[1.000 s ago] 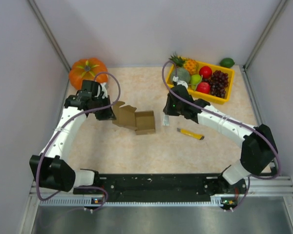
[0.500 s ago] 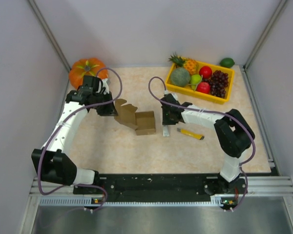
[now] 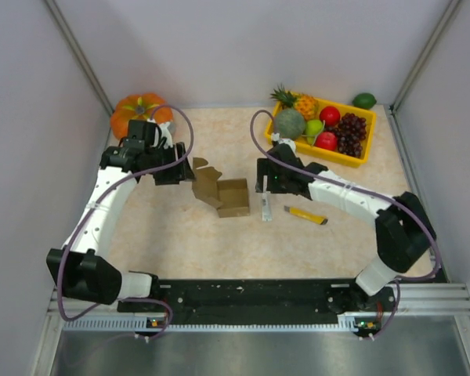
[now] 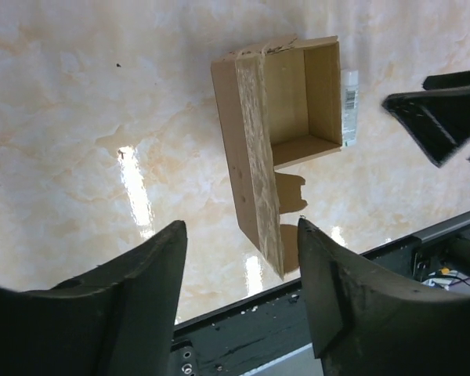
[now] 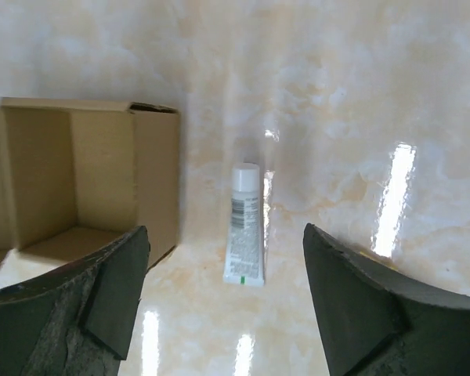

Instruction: Unpack the express box

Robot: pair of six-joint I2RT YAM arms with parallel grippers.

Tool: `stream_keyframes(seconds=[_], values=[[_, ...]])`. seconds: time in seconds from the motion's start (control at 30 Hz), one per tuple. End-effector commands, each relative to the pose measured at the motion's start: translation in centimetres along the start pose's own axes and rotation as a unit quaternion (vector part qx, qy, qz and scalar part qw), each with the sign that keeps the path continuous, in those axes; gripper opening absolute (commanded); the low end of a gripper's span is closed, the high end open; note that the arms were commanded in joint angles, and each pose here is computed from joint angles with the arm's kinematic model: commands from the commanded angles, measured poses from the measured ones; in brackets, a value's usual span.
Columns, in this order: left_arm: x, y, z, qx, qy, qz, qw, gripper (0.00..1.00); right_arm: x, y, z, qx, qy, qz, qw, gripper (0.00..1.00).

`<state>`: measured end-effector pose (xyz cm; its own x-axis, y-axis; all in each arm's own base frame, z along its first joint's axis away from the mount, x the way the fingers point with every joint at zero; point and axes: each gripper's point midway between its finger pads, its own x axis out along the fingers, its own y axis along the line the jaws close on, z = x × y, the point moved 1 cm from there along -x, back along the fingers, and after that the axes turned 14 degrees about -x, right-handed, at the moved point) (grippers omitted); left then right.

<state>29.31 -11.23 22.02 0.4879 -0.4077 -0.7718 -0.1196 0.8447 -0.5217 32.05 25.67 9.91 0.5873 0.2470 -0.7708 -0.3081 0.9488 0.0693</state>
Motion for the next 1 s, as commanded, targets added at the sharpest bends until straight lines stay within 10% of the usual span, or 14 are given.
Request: stream_keyframes(seconds=[0.0, 0.57, 0.97], values=[[-4.1, -2.3, 1.5, 0.031, -0.083, -0.04, 0.995, 0.66, -6.2, -0.7, 4.4, 0.005, -0.082, 0.005, 0.997, 0.78], [-19.1, -1.5, -5.4, 0.022, -0.336, -0.124, 0.933, 0.79, -32.3, -8.3, 6.2, -0.017, -0.323, -0.005, 0.946, 0.79], [-24.1, -1.0, -8.9, 0.002, -0.341, -0.114, 0.933, 0.99, -41.6, -10.5, 5.7, -0.041, -0.375, -0.005, 0.926, 0.81]])
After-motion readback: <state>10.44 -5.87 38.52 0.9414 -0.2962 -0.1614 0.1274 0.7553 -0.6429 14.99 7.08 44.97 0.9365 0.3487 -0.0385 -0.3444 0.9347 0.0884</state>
